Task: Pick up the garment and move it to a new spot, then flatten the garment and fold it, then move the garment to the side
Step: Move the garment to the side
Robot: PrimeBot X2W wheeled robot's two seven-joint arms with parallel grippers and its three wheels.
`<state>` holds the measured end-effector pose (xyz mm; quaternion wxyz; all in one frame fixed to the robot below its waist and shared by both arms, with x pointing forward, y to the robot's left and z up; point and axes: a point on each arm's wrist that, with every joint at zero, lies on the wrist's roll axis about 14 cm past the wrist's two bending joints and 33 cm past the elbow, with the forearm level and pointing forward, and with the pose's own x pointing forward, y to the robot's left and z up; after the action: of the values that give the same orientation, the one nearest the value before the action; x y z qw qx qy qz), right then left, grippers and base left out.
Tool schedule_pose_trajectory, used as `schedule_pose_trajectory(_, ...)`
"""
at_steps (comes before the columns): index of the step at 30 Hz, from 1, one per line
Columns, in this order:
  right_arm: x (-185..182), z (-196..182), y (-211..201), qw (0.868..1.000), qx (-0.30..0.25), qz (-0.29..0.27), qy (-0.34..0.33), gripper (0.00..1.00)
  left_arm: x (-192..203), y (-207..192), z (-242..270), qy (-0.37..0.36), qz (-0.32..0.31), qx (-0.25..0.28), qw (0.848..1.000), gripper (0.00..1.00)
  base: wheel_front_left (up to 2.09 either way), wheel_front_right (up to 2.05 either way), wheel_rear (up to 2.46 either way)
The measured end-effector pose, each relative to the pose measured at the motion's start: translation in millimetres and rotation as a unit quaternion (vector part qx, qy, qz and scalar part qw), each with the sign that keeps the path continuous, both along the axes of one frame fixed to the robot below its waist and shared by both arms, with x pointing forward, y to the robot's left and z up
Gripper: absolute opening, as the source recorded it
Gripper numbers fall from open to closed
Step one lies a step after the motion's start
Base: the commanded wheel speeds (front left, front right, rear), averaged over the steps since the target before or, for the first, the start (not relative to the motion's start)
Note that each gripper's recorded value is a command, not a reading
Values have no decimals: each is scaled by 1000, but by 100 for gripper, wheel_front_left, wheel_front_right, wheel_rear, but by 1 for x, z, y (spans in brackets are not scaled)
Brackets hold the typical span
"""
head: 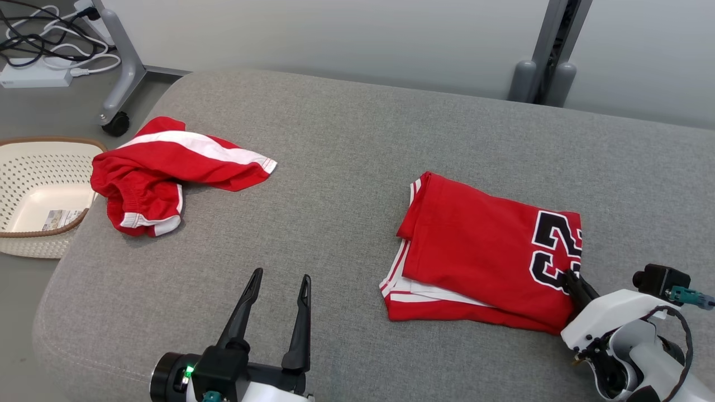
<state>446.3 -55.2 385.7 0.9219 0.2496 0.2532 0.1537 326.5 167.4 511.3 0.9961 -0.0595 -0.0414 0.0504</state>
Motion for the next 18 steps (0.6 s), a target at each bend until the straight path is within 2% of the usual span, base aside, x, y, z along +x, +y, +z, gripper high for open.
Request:
schedule_pose_trajectory(9, 10, 16, -14, 997, -52, 19, -57, 0, 4, -9, 2, -5, -19, 8, 1000, 100, 0, 0, 0)
schedule_pose_trajectory(18, 16, 30, -52, 993, -72, -20, -88, 0, 21, -40, 2, -9, -76, 19, 997, 100, 0, 0, 0)
